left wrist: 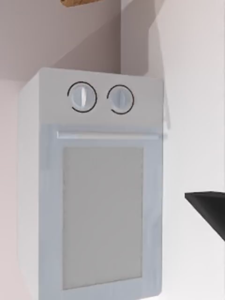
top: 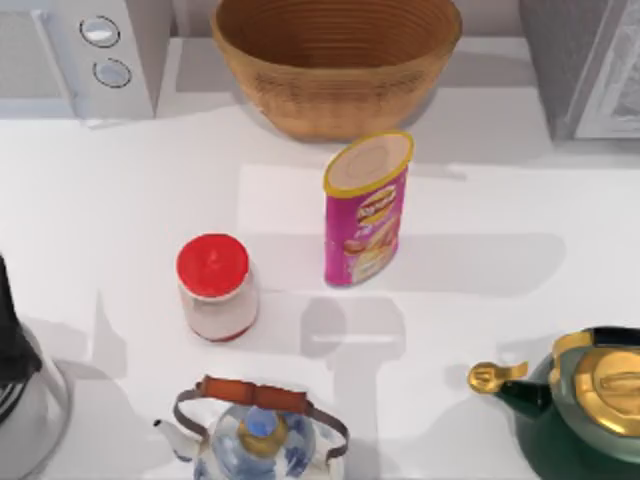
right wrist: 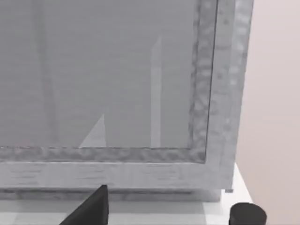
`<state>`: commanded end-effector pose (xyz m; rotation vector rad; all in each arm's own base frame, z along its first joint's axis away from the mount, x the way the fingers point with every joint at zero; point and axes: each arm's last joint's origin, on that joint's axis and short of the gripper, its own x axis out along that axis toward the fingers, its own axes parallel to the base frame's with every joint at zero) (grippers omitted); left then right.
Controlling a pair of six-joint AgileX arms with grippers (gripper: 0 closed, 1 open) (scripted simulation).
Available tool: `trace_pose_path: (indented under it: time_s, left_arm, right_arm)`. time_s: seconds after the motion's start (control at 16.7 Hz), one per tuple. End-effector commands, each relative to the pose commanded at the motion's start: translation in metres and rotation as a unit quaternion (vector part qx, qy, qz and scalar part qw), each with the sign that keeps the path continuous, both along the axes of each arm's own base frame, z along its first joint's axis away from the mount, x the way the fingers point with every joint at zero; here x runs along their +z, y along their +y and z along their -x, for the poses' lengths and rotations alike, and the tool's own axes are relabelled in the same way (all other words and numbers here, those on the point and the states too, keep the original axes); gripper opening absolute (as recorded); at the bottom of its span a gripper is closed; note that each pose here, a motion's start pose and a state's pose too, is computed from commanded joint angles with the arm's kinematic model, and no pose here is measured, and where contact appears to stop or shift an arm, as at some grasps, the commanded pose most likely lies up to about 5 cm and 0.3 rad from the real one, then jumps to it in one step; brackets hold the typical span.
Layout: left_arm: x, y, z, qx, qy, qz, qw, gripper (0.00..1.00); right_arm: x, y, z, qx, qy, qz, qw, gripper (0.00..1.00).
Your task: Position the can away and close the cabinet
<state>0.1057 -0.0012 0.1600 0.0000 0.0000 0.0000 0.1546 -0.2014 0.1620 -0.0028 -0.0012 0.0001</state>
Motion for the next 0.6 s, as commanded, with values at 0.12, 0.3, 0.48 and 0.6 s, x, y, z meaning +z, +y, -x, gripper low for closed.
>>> trace_pose_path:
  time_s: [0.12, 0.3, 0.48, 0.6]
  left_arm:
    - [0.000, 0.000, 0.000, 0.000, 0.000, 0.000, 1.000, 1.00]
    - [0.000, 0.000, 0.000, 0.000, 0.000, 0.000, 1.000, 1.00]
    - [0.000, 0.000, 0.000, 0.000, 0.000, 0.000, 1.000, 1.00]
    - [0.000, 0.000, 0.000, 0.000, 0.000, 0.000, 1.000, 1.00]
  right_arm:
    - [0.002, -0.002, -0.001, 0.000, 0.000, 0.000, 1.000, 1.00]
    - [0.018, -0.018, -0.009, 0.000, -0.001, 0.002, 1.000, 1.00]
    - [0.051, -0.042, -0.020, -0.001, 0.001, -0.002, 1.000, 1.00]
    - [0.082, -0.058, -0.028, -0.001, 0.004, -0.007, 1.000, 1.00]
